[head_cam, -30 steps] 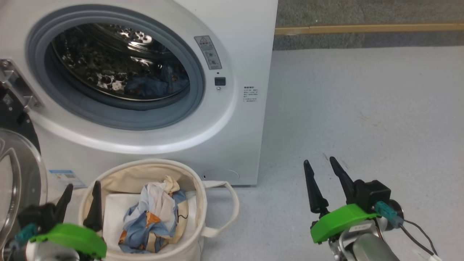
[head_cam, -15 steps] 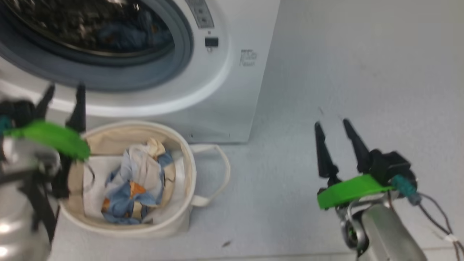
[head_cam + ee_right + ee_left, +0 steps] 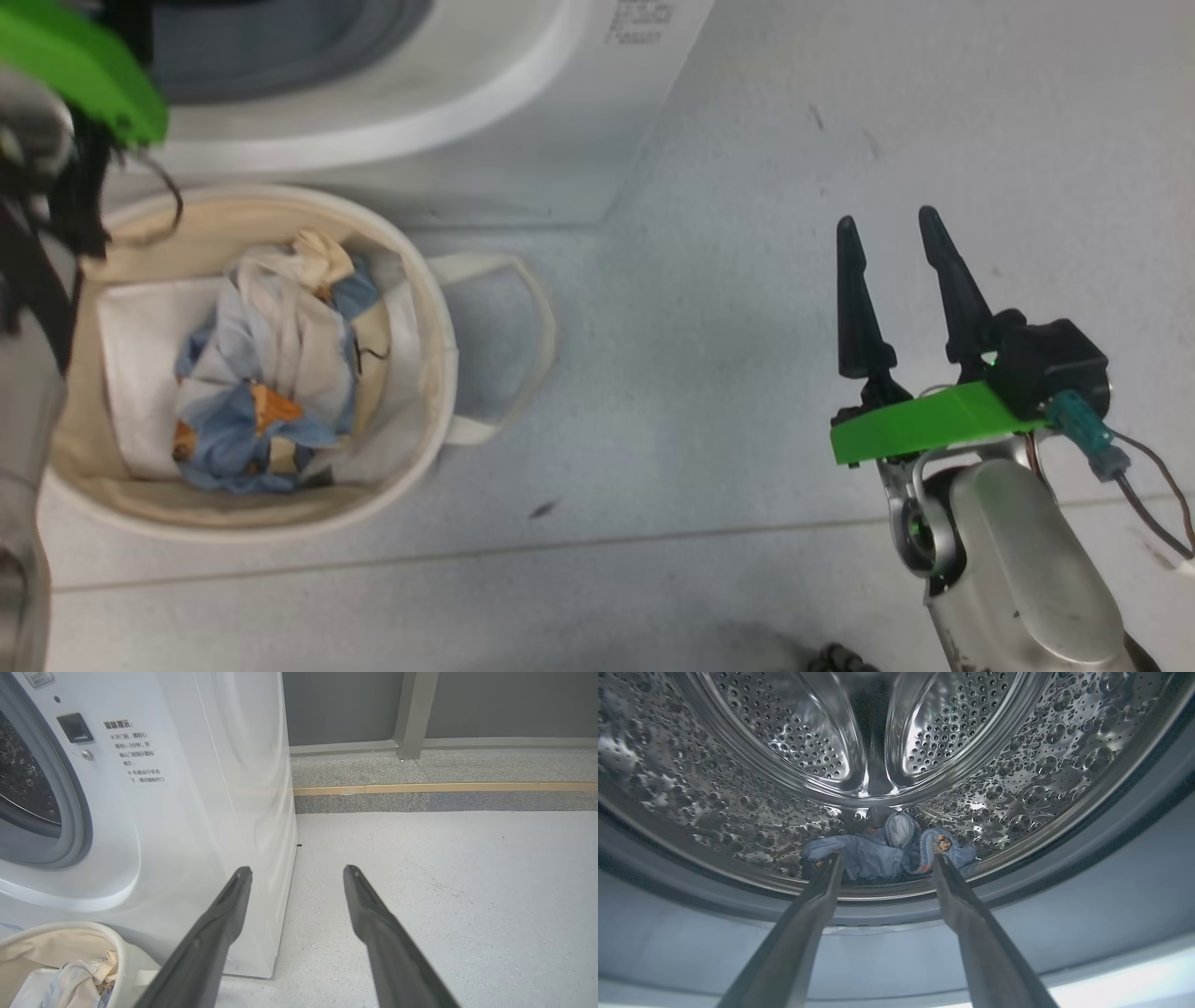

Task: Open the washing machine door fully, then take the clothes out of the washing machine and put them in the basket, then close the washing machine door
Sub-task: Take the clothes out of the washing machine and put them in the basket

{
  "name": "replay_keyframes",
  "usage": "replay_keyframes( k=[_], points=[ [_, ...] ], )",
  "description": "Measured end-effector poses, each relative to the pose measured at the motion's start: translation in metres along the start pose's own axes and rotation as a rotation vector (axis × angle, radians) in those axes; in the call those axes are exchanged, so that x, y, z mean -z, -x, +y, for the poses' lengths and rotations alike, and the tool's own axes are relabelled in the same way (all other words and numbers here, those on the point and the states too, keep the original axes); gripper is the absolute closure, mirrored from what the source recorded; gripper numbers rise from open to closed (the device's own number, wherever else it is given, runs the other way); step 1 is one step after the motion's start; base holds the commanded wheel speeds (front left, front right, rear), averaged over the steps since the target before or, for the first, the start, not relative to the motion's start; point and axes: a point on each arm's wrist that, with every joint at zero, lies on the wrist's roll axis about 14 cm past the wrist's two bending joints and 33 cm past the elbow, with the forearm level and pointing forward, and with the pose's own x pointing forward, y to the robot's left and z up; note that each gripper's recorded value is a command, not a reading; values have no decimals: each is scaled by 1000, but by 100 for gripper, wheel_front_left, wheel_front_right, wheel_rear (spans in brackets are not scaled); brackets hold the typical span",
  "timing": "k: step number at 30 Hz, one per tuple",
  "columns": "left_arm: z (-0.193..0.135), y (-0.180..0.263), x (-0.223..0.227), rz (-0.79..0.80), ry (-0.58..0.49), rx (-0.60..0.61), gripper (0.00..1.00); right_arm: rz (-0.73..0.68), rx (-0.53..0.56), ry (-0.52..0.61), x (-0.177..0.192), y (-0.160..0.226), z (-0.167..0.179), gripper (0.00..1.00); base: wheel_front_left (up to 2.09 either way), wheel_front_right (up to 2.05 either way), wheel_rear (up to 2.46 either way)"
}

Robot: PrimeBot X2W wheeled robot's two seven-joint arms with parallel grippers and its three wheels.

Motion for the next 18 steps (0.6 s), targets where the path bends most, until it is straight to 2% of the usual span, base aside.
replay_keyframes(
  k=[6,9,14,18],
  points=[
    [-13,-43,9,94,11,45,0,43,7,18,23,-13,-8,0,0,0,0],
    [-17,-62,25,198,35,64,0,66,7,24,37,-19,-11,0,0,0,0],
    [-18,-76,45,323,41,78,0,105,21,25,54,-19,-17,0,0,0,0],
    [-18,-89,38,348,39,90,0,128,30,28,64,-18,-21,0,0,0,0]
  ],
)
